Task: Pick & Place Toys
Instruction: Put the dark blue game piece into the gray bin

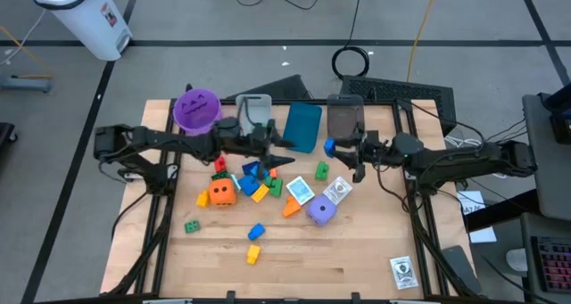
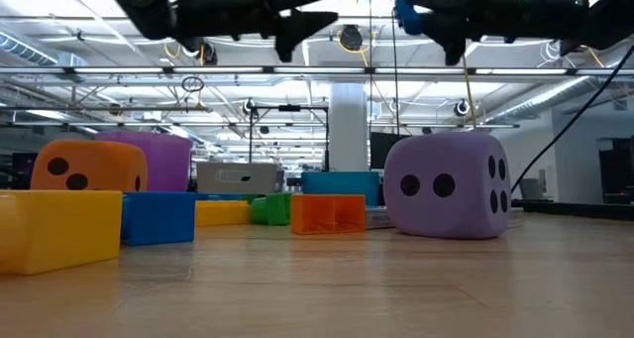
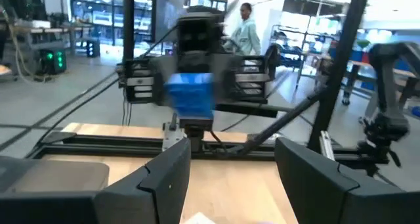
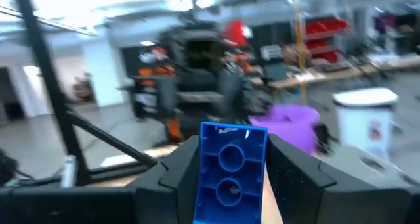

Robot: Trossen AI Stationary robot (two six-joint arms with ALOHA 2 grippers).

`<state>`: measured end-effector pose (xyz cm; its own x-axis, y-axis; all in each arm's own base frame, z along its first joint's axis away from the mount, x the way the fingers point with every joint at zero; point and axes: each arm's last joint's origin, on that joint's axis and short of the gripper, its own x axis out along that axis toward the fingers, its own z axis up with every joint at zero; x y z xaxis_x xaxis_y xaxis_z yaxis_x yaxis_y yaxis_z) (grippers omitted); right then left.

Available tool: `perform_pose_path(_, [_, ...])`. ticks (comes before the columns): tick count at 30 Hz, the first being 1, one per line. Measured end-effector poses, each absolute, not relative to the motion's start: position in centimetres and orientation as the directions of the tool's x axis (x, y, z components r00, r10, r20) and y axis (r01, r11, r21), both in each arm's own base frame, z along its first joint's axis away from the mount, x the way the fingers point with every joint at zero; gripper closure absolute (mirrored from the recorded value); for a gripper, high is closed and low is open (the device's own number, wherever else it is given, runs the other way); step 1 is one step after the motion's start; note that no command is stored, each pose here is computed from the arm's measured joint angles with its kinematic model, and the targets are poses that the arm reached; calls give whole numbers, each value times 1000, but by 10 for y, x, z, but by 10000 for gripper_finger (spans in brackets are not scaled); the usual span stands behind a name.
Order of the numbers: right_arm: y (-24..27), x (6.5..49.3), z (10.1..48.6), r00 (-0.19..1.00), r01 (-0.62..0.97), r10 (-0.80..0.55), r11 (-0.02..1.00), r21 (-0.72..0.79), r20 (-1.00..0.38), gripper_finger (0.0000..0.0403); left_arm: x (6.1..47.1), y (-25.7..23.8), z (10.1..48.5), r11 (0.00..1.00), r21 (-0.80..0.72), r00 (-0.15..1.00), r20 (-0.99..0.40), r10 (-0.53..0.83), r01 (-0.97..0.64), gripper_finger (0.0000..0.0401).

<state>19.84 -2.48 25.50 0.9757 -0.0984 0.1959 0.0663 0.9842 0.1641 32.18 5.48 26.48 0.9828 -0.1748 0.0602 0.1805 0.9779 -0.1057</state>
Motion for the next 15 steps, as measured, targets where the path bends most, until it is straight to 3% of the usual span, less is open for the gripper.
perform_pose_path(15, [-25, 205, 256, 963, 37, -67, 992, 117, 261, 253, 399, 79, 267, 958, -147, 969, 21, -247, 247, 171])
